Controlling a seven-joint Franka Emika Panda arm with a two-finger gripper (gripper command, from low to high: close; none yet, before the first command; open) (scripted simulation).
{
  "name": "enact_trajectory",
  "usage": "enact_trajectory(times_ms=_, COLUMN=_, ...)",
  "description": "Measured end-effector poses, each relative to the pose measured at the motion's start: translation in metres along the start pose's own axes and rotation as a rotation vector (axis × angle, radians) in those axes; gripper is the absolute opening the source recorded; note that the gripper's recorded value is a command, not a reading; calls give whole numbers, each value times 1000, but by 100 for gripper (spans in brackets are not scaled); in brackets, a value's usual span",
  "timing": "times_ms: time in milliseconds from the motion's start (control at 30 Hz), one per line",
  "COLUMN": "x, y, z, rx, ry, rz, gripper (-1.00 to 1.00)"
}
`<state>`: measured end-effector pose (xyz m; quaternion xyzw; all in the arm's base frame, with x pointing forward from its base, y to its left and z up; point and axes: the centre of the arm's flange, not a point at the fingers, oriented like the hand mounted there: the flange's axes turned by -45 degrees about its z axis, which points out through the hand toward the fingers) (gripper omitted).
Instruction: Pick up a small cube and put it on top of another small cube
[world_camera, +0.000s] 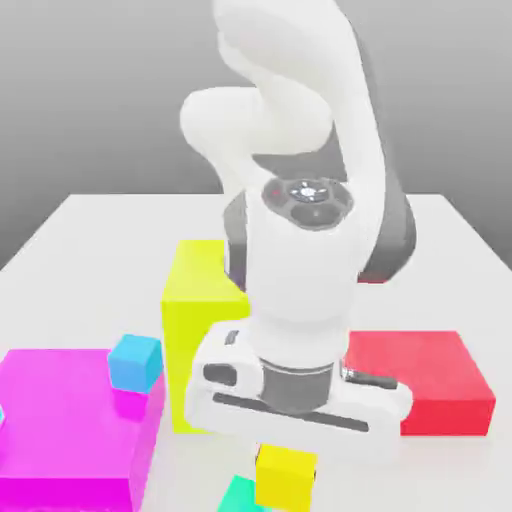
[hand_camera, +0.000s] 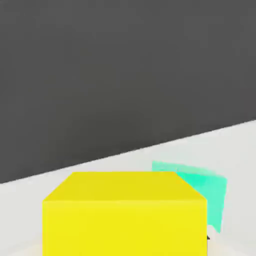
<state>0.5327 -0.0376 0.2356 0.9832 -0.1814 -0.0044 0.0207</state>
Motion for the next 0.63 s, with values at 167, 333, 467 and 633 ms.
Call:
enact_trajectory(times_ms=167, x=35, y=116, z=-34, rx=-3, ry=-8, rz=203, gripper=-100)
enact_trajectory(times_ms=333, x=41, y=235, z=-72, rx=23, ry=-11, rz=399, gripper=-100)
enact_trajectory(times_ms=467, x=34, y=290, z=-60, rx=46, ry=-9, rz=491, gripper=-100)
enact_trajectory(times_ms=633, x=33, y=293, z=-33, rx=46, ry=-9, rz=497, gripper=100)
